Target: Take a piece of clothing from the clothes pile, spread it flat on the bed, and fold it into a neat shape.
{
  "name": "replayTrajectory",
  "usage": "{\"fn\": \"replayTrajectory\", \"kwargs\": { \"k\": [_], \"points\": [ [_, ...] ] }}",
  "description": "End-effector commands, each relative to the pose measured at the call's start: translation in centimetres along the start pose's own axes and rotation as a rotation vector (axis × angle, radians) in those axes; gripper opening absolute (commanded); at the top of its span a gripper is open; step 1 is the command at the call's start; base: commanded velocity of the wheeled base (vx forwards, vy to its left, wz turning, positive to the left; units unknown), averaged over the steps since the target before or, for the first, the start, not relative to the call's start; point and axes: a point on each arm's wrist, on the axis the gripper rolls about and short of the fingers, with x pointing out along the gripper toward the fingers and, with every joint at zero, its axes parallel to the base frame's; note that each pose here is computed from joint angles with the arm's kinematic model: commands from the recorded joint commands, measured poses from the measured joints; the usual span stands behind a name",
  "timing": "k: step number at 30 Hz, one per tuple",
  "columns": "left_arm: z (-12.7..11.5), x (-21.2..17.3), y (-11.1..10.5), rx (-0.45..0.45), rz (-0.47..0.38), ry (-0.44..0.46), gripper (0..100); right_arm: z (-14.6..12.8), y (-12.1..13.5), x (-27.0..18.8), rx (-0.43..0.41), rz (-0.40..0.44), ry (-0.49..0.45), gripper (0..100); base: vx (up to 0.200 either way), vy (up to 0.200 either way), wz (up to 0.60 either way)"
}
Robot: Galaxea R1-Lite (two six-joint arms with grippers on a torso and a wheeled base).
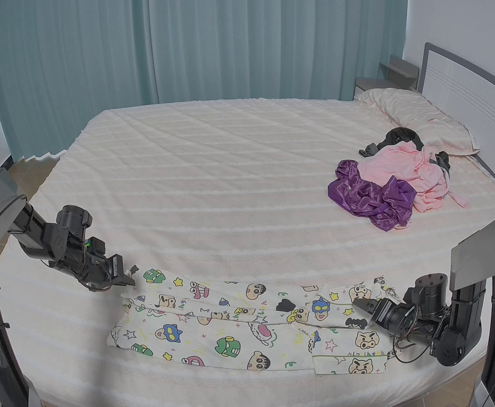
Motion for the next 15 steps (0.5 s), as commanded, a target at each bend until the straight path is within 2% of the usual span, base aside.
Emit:
{"fn": "replayTrajectory", "kwargs": {
  "k": [1,15],
  "points": [
    [0.4,-0.9,-0.6,0.012,-0.009,-0.03,0,0.0,0.1,0.0,-0.001,0.007,-0.005,100,0.0,0.0,0.0],
    [2.0,-1.7,-1.7,0.045,-0.031,-0.091,0,0.2,0.2,0.4,0.004,0.013,-0.011,100,0.0,0.0,0.0]
  ]
}}
